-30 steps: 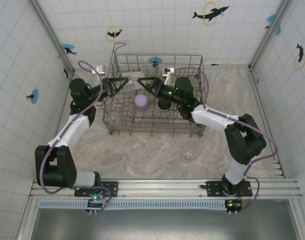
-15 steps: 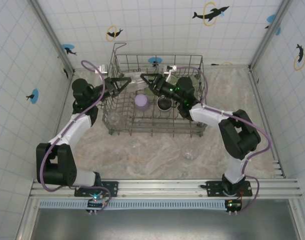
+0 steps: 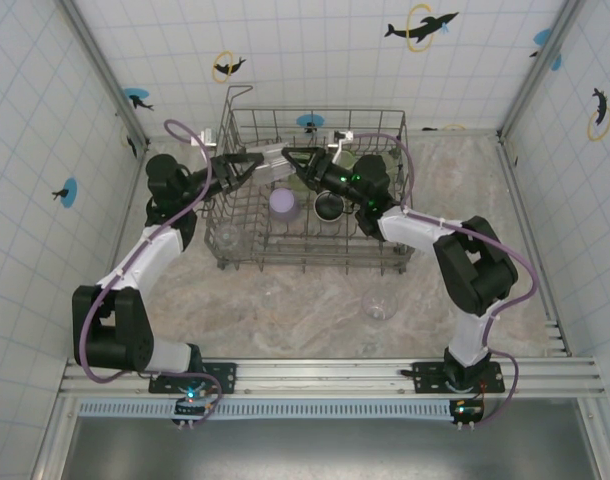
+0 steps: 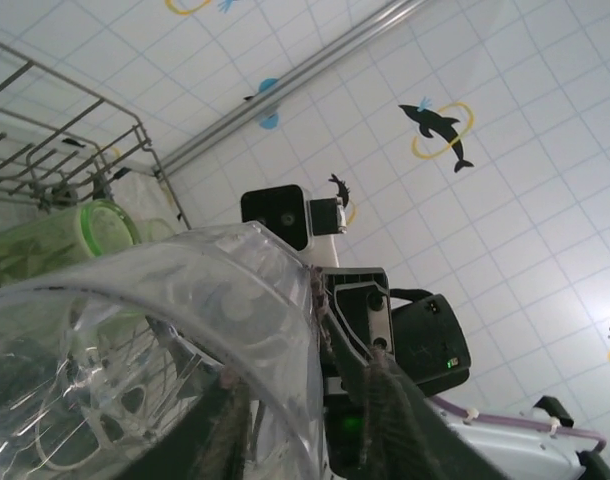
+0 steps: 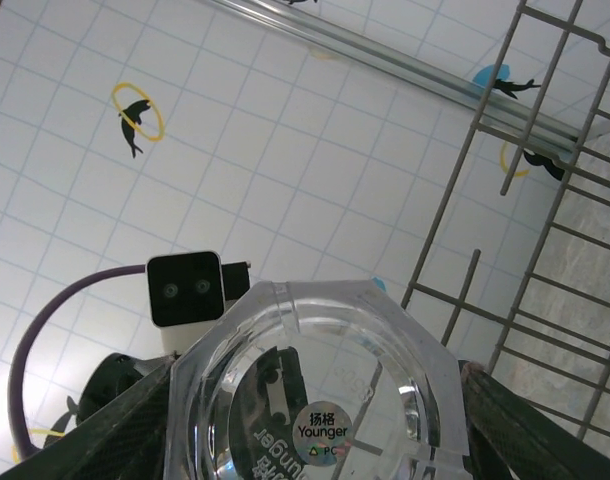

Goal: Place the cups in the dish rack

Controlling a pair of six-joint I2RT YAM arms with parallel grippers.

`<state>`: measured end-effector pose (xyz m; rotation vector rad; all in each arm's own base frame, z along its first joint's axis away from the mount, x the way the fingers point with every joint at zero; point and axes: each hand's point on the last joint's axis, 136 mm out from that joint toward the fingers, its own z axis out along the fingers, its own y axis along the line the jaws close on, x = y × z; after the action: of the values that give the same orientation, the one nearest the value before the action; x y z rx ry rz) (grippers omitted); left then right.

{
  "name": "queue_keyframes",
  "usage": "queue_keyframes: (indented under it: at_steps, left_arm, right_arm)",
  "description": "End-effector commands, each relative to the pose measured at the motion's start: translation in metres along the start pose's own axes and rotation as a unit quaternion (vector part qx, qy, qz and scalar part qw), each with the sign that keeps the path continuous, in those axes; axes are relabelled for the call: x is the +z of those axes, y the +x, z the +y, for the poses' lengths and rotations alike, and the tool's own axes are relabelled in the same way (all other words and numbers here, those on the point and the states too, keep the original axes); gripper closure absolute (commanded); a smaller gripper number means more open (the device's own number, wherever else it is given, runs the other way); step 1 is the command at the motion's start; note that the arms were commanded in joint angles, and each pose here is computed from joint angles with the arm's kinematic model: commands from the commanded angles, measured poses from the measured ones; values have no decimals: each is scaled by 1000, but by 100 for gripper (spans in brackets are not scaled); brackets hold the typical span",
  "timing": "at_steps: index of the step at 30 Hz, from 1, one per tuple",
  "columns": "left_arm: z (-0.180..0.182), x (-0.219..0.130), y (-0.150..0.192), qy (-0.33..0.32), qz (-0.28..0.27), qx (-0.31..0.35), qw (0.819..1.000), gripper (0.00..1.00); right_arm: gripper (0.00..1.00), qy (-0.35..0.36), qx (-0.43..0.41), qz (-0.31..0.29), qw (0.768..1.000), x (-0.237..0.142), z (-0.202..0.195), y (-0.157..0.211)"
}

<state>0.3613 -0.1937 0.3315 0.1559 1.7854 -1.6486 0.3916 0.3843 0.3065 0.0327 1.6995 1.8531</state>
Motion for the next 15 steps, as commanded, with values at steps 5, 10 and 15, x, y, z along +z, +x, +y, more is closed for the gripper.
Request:
queue_keyframes:
  at_steps: [5, 10, 15]
  left_arm:
    - [-8, -5, -19, -58, -26, 79, 995, 31]
    - [-5, -14, -28, -101, -50, 100, 989, 16]
    - [2, -35, -48, -180, -96, 134, 970, 5]
  right_arm:
    - [57, 5, -63, -25, 998, -5, 33, -16]
    - [57, 27, -79, -26, 996, -5, 28, -17]
    - [58, 60, -103, -31, 992, -5, 22, -20]
